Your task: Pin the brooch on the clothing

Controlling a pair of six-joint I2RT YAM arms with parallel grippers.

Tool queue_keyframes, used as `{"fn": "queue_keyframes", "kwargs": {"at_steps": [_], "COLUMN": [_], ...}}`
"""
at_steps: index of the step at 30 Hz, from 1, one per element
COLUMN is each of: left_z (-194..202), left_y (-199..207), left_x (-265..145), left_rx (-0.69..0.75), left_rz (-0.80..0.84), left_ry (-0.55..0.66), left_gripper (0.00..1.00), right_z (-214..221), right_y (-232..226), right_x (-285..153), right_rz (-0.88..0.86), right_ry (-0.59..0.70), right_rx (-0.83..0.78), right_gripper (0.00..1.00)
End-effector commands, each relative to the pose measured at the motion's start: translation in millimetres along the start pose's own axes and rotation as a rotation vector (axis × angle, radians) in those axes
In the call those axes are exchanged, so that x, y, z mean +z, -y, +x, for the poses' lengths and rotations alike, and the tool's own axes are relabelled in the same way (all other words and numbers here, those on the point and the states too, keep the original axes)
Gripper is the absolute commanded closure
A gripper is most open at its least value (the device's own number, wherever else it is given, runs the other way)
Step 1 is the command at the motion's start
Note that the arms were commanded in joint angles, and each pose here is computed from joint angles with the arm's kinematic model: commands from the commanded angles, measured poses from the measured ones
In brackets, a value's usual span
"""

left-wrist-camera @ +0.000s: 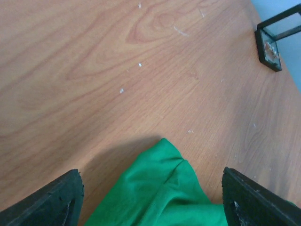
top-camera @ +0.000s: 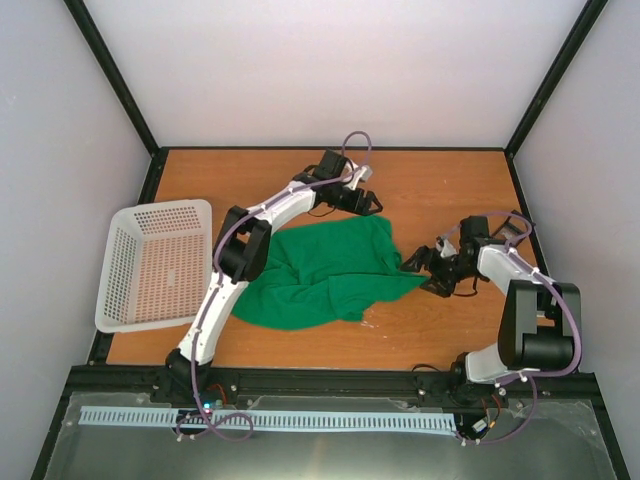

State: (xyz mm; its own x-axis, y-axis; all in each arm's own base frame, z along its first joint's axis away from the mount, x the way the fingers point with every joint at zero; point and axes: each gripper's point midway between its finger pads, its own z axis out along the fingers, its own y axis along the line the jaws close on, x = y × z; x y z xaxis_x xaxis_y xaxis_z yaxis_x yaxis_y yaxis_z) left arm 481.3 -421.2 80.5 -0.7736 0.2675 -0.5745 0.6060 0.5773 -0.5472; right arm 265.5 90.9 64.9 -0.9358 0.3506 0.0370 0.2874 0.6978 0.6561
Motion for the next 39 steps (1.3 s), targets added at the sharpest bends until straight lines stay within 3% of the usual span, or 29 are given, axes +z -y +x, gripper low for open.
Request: {"fn": "queue_keyframes", "kwargs": {"at_steps": [1, 10, 14, 16, 19, 23, 24, 28, 32, 36, 39], "left_z": [8, 34, 28, 18, -12, -76, -92, -141, -163, -155, -129], "left_y": [22, 26, 25, 26, 25, 38, 46, 91, 144, 227, 289], "left_x": [18, 34, 34, 30, 3, -70, -92, -196, -300, -391, -459], "left_rx": [-0.003, -0.012, -0.009, -0.01, -0.019, 0.008, 0.02, 0.099, 0.193, 0.35, 0.432], "left_rz": [0.11, 0.116, 0.124, 0.128, 0.116, 0.072, 0.067, 0.022, 0.007, 0.093, 0.185], "left_ry": [-0.027, -0.093, -0.091, -0.077, -0.012, 0.158, 0.203, 0.39, 0.566, 0.692, 0.775], "left_gripper": [0.21, 0.39, 0.62, 0.75, 0.98, 0.99, 0.99, 0.99, 0.99, 0.99, 0.99], "right_z": [-8, -5, -15, -28, -50, -73, -77, -85, -89, -65, -16], "right_y": [1, 21, 16, 14, 6, -25, -36, -104, -182, -263, -322], "right_x": [9, 24, 30, 27, 13, -25, -37, -94, -166, -245, -304], "right_rz": [-0.04, -0.017, -0.073, -0.066, -0.02, 0.018, 0.017, -0.071, -0.133, -0.233, -0.38], "right_ry": [0.011, 0.012, 0.027, 0.058, 0.108, 0.186, 0.211, 0.331, 0.504, 0.652, 0.738], "right_rx": [0.027, 0.128, 0.184, 0.166, 0.081, -0.084, -0.128, -0.315, -0.503, -0.689, -0.842], "right_gripper": [0.16, 0.2, 0.28, 0.37, 0.64, 0.94, 0.97, 0.97, 0.97, 0.97, 0.97]}}
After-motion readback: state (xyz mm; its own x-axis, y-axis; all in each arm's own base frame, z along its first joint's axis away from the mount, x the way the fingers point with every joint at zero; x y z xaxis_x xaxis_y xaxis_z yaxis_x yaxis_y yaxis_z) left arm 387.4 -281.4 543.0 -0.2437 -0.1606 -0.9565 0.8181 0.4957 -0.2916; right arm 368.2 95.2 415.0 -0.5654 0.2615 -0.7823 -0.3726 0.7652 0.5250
